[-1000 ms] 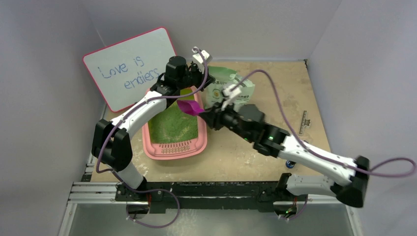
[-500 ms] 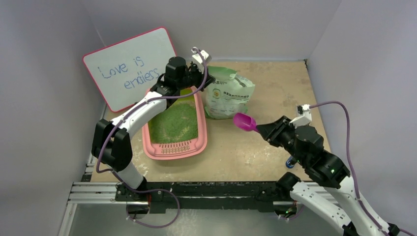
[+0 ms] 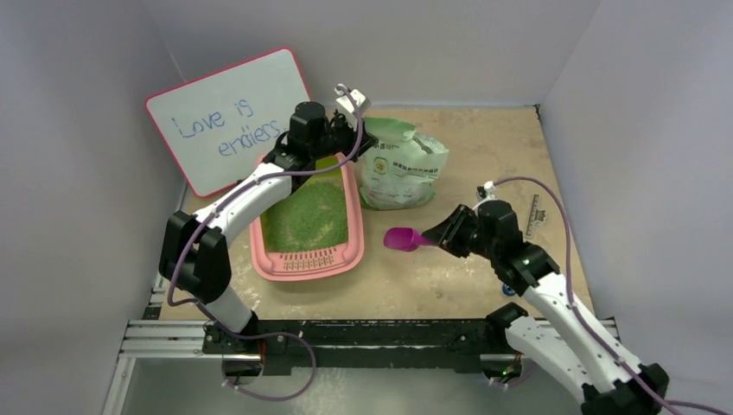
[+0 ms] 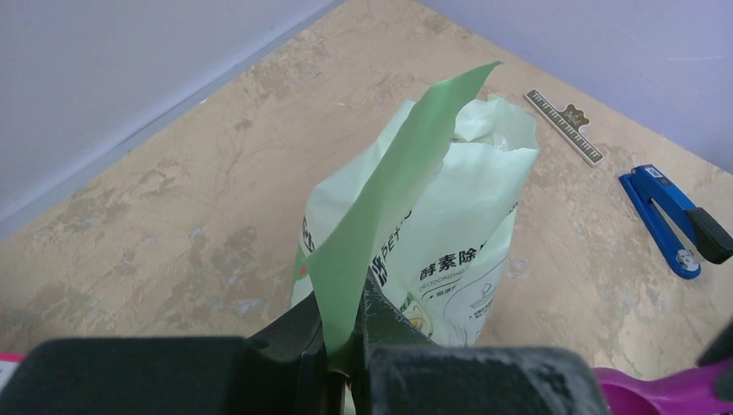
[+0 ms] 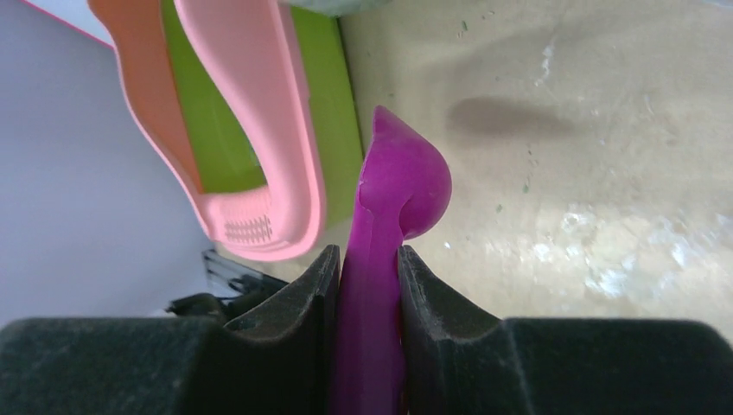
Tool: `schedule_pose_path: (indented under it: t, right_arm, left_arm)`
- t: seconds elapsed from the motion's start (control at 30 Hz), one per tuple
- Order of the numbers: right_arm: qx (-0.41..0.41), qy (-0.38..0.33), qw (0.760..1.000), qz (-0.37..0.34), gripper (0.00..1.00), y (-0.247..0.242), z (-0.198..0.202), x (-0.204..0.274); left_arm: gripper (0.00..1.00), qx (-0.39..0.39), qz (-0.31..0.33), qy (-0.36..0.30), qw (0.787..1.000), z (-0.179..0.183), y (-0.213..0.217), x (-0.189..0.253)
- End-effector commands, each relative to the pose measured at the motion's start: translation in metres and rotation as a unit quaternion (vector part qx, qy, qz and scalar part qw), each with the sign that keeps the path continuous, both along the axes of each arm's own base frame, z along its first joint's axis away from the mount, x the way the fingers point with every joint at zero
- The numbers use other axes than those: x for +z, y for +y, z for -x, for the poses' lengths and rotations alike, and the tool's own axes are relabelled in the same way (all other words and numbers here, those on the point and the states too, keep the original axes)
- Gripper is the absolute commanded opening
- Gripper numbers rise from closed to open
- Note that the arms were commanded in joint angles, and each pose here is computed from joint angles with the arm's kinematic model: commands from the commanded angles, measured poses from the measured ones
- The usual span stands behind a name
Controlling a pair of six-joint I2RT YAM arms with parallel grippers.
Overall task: Fill the litter box with clean litter
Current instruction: Place the spatula at the center of the board.
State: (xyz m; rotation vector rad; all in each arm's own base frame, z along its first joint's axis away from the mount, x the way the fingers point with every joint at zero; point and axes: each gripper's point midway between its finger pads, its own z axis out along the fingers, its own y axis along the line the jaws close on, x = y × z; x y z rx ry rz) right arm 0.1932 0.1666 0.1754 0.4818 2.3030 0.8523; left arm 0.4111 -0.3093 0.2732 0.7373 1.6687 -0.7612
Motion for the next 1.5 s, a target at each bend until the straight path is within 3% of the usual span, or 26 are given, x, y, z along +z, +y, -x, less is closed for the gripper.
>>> schedule_pose_path:
  t: [0.0, 0.07, 0.37, 0.43, 0.6, 0.63, 0.73, 0.9, 1.03, 1.13, 1.27, 1.37, 1.47]
  right_arm:
    - [0.105, -0.020, 0.981, -0.164, 0.00, 0.033, -0.016, 0.017]
    - [0.103, -0.010, 0.973, -0.208, 0.00, 0.028, -0.025, 0.008]
    - [0.121, 0.081, 0.959, -0.241, 0.06, 0.024, -0.031, -0.054]
    - [0.102, 0.098, 0.969, -0.203, 0.20, 0.016, -0.031, -0.069]
    - [0.008, 0.100, 0.993, -0.065, 0.70, -0.026, -0.042, -0.073]
    - [-0.002, 0.088, 0.995, -0.045, 0.74, -0.033, -0.047, -0.064]
    - [-0.043, 0.034, 0.998, 0.019, 0.76, -0.057, -0.068, -0.029]
    - [-0.041, -0.159, 0.983, 0.079, 0.81, -0.072, -0.110, 0.045]
    - [0.004, -0.129, 0.987, 0.094, 0.79, -0.065, -0.111, 0.044]
    - [-0.007, -0.114, 0.990, 0.083, 0.81, -0.064, -0.115, 0.028]
    - [0.024, -0.175, 0.981, 0.077, 0.84, -0.056, -0.134, 0.040]
    - [0.103, -0.260, 0.959, 0.055, 0.86, -0.034, -0.148, 0.067]
    - [0.151, -0.253, 0.955, 0.032, 0.87, -0.027, -0.166, 0.066]
  left_arm:
    - [0.00, -0.007, 0.053, -0.087, 0.995, 0.008, 0.003, 0.069]
    - [0.00, -0.012, 0.053, -0.086, 0.995, 0.011, 0.003, 0.070]
    - [0.00, -0.016, 0.049, -0.083, 0.995, 0.018, 0.006, 0.068]
    - [0.00, -0.016, 0.047, -0.084, 0.995, 0.019, 0.006, 0.069]
    - [0.00, -0.020, 0.045, -0.085, 0.995, 0.020, 0.005, 0.069]
    - [0.00, -0.020, 0.044, -0.084, 0.995, 0.020, 0.006, 0.068]
    - [0.00, -0.021, 0.044, -0.081, 0.995, 0.019, 0.005, 0.066]
    - [0.00, -0.021, 0.059, -0.077, 0.995, 0.020, 0.003, 0.068]
    - [0.00, -0.017, 0.057, -0.081, 0.995, 0.020, 0.005, 0.071]
    - [0.00, -0.018, 0.055, -0.082, 0.995, 0.021, 0.006, 0.072]
    - [0.00, -0.016, 0.057, -0.079, 0.995, 0.022, 0.006, 0.073]
    - [0.00, -0.009, 0.066, -0.076, 0.995, 0.024, 0.008, 0.076]
    - [0.00, -0.004, 0.083, -0.078, 0.993, 0.028, 0.011, 0.082]
